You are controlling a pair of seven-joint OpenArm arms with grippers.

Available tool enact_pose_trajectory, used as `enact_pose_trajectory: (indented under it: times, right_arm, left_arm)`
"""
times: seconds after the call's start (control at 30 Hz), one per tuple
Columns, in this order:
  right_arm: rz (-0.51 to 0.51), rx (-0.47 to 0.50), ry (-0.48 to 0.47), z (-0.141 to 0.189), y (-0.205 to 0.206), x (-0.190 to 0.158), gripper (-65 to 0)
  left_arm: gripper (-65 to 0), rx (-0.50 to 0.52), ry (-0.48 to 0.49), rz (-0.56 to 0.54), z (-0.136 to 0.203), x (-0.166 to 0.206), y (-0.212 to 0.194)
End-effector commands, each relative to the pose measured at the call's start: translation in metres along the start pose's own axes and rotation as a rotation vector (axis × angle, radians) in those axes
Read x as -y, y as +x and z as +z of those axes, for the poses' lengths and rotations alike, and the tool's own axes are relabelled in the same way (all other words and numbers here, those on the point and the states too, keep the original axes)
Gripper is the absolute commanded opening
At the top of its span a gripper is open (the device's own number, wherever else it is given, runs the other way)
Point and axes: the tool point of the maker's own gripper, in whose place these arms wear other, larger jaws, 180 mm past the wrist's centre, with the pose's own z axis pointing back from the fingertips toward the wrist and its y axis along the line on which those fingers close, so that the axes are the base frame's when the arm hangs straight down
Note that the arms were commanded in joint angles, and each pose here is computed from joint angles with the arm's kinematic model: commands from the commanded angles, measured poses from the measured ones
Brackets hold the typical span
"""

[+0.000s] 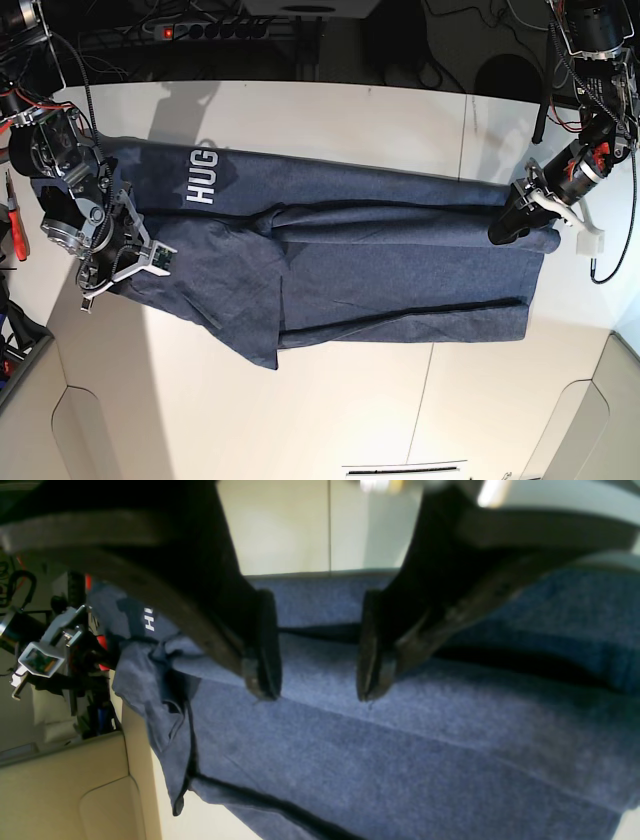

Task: Layout the t-shirt on the table in an organized manner, then fold the t-shirt properly
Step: 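Grasp the shirt end with the right gripper and tuck it inward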

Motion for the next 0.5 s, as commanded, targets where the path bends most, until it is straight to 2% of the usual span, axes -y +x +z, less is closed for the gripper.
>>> enact_pose_trajectory:
  times: [0.0,0.17,0.47]
  right_arm:
    - [0.002,-0.011,-0.050,0.002,-0.006,0.022,-40.2]
    - [-0.014,-0.036,-0.034,-0.008,-0.018,0.024,-40.2]
    - [-0.041,-0.036,-0.070,-0.013,-0.021,0.048,-40.2]
  left_arm:
    - [-36.4,0.050,-0.023,-0.029,0.002,0.005,0.020]
    - [-36.4,0.051,-0.023,-0.029,0.002,0.005,0.020]
    - [-36.4,0.050,-0.023,-0.029,0.002,0.005,0.019]
